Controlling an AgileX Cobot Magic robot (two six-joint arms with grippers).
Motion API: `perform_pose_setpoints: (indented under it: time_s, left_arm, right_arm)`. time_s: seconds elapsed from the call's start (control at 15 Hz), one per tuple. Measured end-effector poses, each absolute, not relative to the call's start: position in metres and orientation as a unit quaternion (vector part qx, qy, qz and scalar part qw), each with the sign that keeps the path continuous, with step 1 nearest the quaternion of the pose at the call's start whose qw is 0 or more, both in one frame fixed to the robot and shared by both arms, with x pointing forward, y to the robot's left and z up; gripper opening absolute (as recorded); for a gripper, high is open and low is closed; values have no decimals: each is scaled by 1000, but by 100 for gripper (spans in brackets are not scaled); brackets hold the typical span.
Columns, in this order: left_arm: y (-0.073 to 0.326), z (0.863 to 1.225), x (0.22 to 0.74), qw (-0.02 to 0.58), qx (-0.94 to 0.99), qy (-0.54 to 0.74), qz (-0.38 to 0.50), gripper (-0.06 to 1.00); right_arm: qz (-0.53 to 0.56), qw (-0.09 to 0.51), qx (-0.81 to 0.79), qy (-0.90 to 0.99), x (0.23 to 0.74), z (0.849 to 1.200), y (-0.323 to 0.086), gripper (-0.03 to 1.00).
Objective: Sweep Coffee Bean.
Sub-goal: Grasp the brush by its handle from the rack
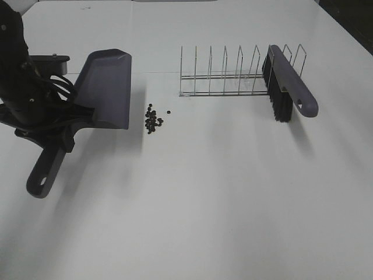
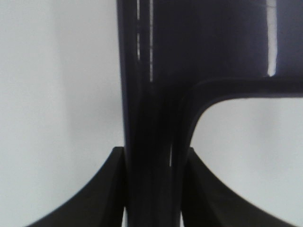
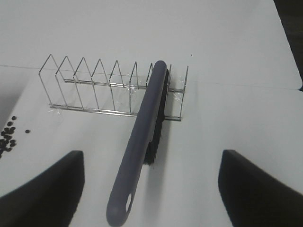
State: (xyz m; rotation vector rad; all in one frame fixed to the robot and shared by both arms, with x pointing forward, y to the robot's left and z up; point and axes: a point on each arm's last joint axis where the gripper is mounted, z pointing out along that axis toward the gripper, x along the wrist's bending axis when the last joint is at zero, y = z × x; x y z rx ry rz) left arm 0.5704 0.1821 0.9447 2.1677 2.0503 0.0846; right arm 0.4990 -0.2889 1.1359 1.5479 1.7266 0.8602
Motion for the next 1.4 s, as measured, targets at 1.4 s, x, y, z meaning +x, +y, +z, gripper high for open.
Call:
perform_pose_setpoints:
  time_s: [1.4]
  left_arm:
    - [182,945,570,80,723,685,26,27]
  right_arm:
    - [152,119,652,733,754,966,-278,58]
